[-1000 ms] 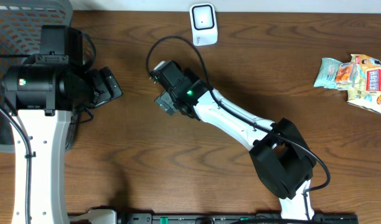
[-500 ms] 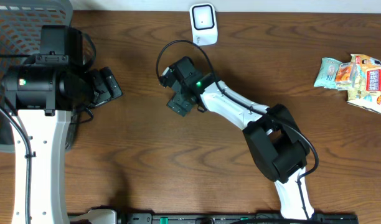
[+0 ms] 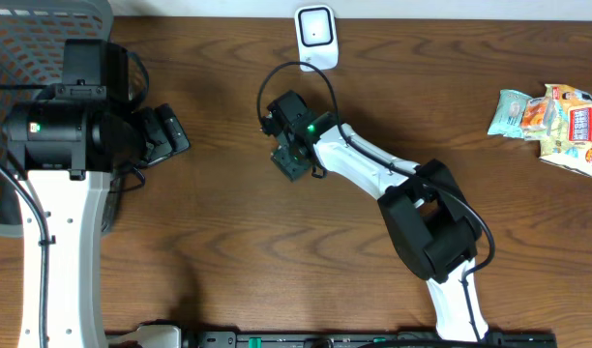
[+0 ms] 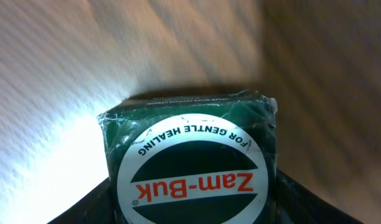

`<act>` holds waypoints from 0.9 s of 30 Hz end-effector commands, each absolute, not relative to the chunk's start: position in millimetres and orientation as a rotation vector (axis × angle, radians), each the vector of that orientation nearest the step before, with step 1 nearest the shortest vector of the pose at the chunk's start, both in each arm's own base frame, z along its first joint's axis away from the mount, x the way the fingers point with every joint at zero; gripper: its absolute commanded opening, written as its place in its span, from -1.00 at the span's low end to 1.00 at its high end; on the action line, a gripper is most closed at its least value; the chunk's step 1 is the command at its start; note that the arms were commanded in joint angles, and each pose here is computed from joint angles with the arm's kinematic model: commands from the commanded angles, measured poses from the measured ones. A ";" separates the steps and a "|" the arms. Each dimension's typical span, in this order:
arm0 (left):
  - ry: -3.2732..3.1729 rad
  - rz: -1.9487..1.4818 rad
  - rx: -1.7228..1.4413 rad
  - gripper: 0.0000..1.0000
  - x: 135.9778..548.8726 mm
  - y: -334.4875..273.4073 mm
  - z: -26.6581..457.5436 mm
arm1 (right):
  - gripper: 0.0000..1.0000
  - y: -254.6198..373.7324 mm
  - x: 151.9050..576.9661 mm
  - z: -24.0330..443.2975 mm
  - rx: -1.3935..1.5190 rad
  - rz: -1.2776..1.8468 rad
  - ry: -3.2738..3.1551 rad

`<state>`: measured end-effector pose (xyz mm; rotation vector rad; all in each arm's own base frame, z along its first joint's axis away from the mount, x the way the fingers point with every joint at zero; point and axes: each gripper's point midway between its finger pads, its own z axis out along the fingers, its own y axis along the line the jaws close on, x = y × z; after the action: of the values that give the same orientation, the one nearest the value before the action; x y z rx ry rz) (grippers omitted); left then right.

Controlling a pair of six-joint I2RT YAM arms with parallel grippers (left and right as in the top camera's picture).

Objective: Scan the item barcode

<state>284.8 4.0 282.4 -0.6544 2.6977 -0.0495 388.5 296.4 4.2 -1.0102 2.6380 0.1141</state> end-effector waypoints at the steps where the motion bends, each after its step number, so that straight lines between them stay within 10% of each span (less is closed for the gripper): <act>1: 2.699 -0.036 -0.670 0.95 284.8 6.8 280.9 | 0.25 280.8 382.8 19.3 -0.880 0.074 2.711; 13: 2.699 -0.036 -0.670 0.96 284.8 6.8 280.9 | 0.33 243.3 334.3 60.4 -0.758 -0.033 2.897; 18: 2.699 -0.036 -0.670 0.95 284.8 6.8 280.9 | 0.81 263.3 364.1 67.7 -0.756 0.038 2.753; 27: 2.699 -0.036 -0.670 0.96 284.8 6.8 280.9 | 0.98 286.3 391.8 54.9 -0.991 0.048 2.565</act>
<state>284.9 4.0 282.4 -0.6543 2.6973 -0.0496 392.3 287.7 73.9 -0.8861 2.5652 0.0914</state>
